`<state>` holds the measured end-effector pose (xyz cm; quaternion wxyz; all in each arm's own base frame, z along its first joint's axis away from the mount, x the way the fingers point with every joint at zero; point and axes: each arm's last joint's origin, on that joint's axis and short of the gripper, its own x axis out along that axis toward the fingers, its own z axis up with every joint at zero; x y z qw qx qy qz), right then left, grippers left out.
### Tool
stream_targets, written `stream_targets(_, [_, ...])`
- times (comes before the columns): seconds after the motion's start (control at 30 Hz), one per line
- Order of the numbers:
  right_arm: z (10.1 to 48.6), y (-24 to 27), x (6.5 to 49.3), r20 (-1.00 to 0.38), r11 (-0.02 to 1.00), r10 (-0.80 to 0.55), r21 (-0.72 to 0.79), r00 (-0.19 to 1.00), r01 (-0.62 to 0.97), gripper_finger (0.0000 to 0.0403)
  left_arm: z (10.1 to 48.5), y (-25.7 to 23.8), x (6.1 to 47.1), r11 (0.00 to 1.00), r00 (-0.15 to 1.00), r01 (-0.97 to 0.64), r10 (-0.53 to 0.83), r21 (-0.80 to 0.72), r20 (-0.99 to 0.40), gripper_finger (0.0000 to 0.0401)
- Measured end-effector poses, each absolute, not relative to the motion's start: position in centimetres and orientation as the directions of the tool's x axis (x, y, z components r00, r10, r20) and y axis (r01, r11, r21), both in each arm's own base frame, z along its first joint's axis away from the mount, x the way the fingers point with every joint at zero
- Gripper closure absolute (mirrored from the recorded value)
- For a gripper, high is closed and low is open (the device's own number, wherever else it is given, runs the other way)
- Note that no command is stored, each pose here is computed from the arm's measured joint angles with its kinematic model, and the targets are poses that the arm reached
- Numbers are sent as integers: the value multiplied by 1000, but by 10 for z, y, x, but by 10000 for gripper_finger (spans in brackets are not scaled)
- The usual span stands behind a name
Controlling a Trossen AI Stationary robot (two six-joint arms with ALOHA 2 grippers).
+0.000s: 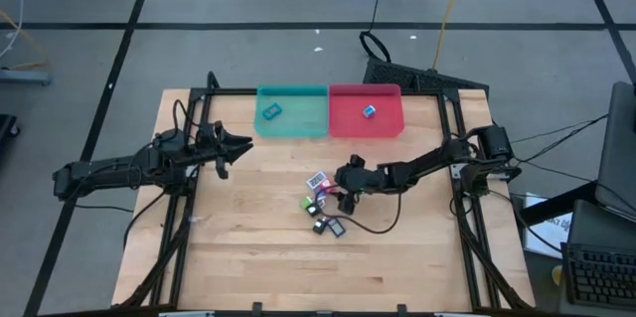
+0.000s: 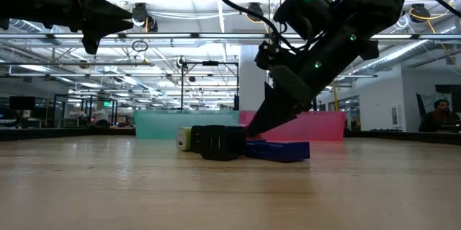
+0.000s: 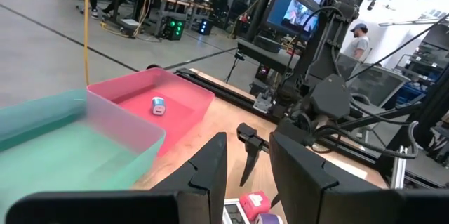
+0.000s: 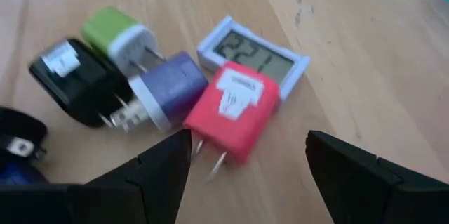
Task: Sort charging adapters and watches
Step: Put the red charging adapter in the red bin
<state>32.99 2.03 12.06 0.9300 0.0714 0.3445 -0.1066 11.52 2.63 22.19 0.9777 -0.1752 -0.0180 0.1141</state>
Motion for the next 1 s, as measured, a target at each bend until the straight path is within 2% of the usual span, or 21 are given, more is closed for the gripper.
stream_targets(0.3, [116,19,325,-705,971,-155,19,692,237,136,221,26,115,913,973,-219,229,-344,-11,293])
stream_targets(0.6, [124,25,333,-617,976,-133,54,775,211,136,221,26,115,913,973,-220,231,-343,-11,293])
stream_targets(1.0, [121,25,337,-587,973,-162,37,793,227,136,221,29,114,889,947,-307,323,-341,-11,293])
